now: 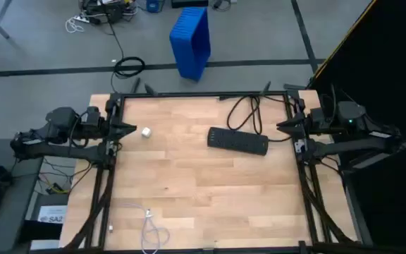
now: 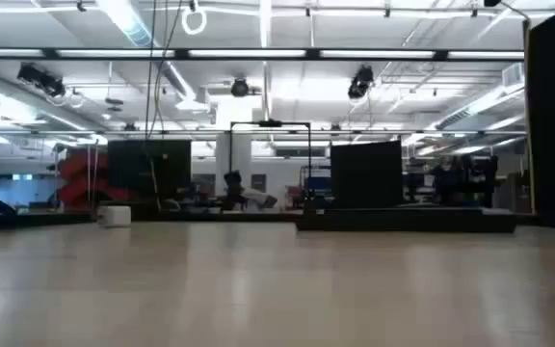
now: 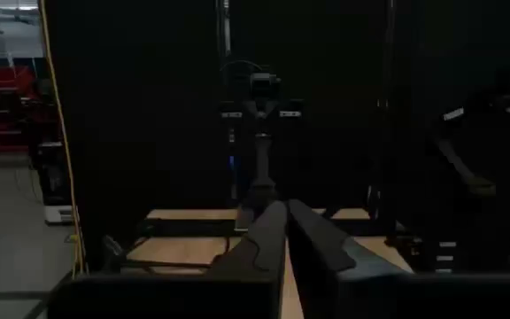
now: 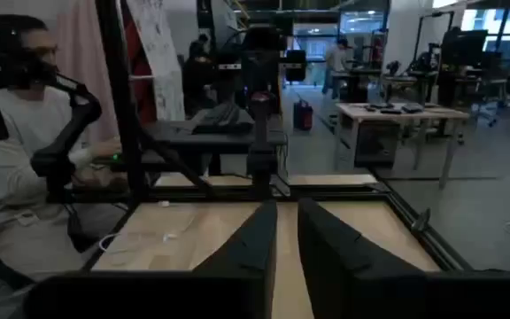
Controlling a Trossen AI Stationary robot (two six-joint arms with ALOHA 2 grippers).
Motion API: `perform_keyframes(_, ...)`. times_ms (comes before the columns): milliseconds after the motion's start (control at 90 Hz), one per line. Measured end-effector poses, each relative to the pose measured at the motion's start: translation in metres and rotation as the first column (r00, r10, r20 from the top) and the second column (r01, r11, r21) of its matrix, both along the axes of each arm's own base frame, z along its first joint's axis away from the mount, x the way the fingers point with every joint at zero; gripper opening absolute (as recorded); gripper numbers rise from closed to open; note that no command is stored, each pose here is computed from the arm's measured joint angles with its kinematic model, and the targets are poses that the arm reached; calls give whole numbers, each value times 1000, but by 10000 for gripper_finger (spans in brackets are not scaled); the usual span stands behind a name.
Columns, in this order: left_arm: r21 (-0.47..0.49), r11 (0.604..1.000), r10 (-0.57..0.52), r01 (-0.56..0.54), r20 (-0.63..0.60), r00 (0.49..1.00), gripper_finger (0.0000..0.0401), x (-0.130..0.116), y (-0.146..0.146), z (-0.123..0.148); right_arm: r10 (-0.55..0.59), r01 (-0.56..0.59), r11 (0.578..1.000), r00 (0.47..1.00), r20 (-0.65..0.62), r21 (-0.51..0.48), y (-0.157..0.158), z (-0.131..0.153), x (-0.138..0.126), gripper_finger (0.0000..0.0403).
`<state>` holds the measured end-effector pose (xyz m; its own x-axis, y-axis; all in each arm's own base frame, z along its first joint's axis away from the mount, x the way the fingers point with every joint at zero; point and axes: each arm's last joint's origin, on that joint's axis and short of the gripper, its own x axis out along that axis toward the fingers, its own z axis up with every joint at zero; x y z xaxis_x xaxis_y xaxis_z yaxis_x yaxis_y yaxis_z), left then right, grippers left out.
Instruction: Insert USB
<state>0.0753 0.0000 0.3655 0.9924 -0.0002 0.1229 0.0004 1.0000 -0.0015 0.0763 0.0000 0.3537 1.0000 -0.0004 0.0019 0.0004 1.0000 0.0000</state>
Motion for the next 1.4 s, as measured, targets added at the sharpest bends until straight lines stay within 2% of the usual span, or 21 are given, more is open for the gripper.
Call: perform_keyframes(1400,0,1000,0,0,0,1000,0,0,0,0,0,0,1000,1000,0,0,0,0,0,33)
